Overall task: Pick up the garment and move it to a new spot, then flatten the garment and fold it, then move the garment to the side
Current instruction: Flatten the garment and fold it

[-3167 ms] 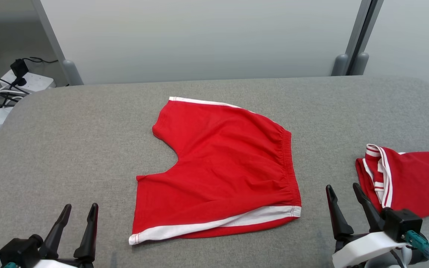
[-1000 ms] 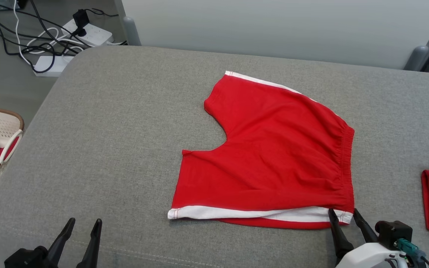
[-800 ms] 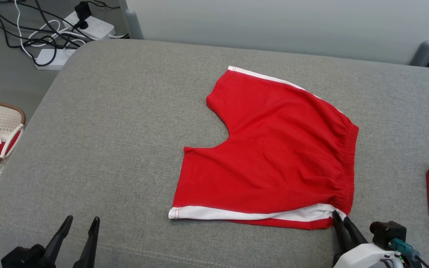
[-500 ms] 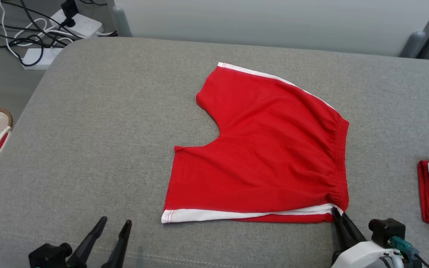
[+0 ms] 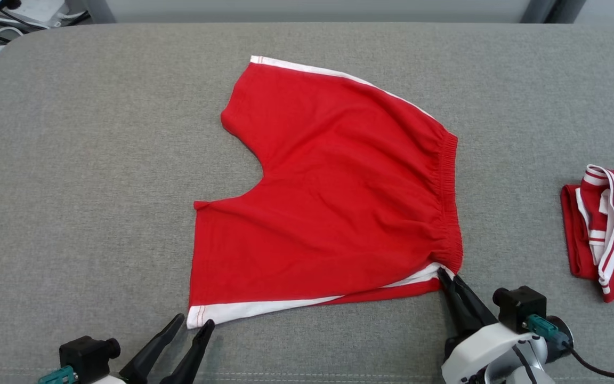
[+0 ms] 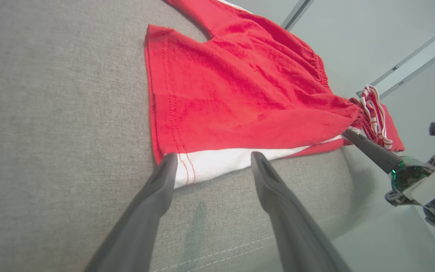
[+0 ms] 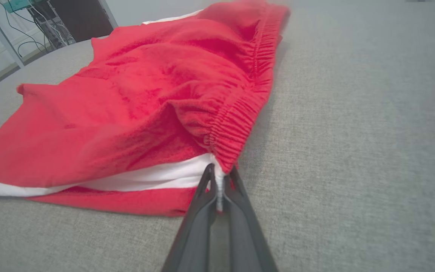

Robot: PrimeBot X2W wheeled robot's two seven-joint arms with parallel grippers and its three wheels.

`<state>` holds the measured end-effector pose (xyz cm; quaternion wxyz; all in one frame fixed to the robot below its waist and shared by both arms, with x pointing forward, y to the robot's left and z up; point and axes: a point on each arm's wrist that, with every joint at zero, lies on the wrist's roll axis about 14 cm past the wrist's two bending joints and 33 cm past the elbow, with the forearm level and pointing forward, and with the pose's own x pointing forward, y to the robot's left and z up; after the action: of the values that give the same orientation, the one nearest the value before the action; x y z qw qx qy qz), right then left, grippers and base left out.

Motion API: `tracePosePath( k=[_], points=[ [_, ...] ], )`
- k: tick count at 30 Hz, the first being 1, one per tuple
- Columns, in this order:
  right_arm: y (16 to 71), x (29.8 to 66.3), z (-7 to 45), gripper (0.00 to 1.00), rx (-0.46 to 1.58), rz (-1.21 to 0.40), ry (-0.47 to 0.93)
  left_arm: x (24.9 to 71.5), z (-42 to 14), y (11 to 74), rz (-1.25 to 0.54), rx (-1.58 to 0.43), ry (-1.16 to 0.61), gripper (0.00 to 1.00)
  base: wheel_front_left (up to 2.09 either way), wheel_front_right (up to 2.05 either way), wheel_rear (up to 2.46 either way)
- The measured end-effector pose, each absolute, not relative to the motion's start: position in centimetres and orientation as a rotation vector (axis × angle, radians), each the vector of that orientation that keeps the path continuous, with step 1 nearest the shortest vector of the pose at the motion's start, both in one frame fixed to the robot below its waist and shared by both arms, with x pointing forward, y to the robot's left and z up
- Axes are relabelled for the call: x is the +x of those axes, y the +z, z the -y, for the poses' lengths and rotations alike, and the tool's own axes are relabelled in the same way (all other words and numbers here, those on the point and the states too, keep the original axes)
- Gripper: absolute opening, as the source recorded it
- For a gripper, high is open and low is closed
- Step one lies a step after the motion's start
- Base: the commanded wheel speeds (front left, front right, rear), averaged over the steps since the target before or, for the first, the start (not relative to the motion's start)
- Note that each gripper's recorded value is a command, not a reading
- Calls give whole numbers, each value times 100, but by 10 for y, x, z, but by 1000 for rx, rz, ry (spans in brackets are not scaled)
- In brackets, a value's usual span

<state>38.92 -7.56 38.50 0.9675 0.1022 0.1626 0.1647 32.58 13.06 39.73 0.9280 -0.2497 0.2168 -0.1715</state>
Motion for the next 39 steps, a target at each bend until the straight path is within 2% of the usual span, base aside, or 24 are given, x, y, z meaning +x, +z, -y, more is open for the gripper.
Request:
tracePosePath(
  k=[25, 26, 28, 39],
  points=[
    [388, 397, 77, 0, 217, -306, 335, 330, -131, 364, -586, -525, -367, 100, 0, 0, 0],
    [388, 397, 76, 0, 219, -306, 336, 332, -132, 364, -586, -524, -369, 97, 0, 0, 0],
    [387, 397, 75, 0, 219, -308, 339, 335, -130, 365, -583, -521, -379, 0, 0, 0, 0],
    [403, 396, 74, 0, 241, -273, 340, 335, -124, 388, -512, -519, -407, 0, 0, 0, 0]
  ],
)
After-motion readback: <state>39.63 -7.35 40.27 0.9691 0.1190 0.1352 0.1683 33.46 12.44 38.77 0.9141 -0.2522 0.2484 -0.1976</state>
